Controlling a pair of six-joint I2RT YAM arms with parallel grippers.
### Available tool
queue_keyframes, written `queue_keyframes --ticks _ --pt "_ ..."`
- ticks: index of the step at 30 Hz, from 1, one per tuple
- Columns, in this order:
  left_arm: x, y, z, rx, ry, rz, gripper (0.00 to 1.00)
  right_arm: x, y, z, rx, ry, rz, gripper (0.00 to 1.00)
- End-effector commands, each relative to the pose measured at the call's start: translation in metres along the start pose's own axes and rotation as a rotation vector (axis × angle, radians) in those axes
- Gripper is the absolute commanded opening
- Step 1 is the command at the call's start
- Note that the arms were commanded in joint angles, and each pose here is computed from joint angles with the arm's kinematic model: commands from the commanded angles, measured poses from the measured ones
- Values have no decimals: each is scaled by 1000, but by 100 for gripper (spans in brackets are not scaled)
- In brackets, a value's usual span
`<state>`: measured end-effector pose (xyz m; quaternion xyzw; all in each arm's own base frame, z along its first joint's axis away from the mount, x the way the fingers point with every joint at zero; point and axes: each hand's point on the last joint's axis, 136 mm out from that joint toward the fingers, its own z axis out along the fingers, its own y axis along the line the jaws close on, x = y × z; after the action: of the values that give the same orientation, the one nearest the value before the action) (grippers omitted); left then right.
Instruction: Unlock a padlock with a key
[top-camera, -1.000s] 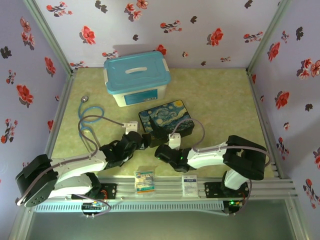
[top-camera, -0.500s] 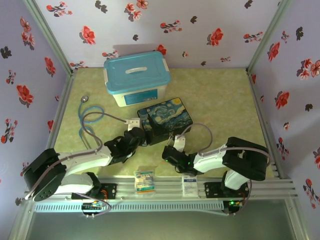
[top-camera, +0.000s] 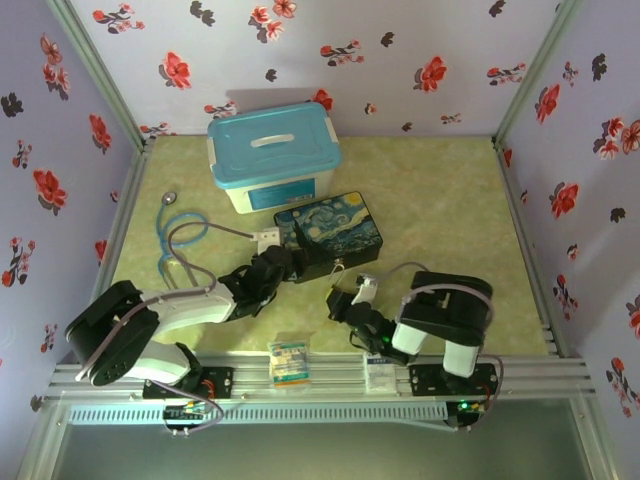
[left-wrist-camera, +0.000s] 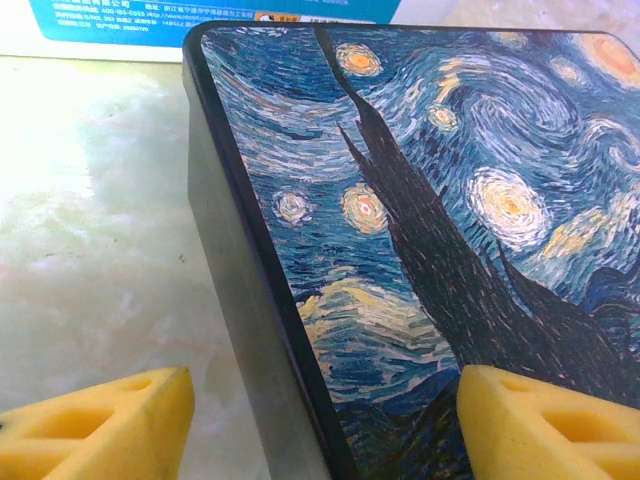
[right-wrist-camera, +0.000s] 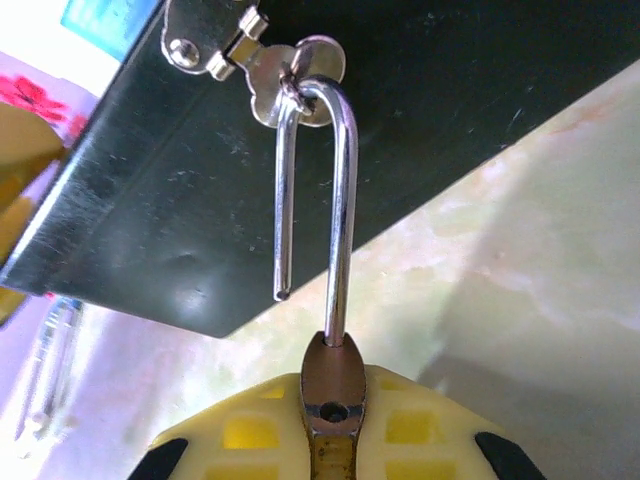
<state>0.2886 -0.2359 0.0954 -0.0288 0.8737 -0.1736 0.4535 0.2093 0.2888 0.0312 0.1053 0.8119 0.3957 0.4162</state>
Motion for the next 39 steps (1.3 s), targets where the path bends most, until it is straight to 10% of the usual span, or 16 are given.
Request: queue_keyframes --ticks 1,23,39 --pt "22 25 4 -73 48 23 67 25 -4 8 -31 100 21 0" --pt "25 42 3 -91 55 26 54 -13 18 14 -33 -129 249 0" --pt "-24 11 25 -17 -4 -78 77 -19 22 26 -32 -173 300 0"
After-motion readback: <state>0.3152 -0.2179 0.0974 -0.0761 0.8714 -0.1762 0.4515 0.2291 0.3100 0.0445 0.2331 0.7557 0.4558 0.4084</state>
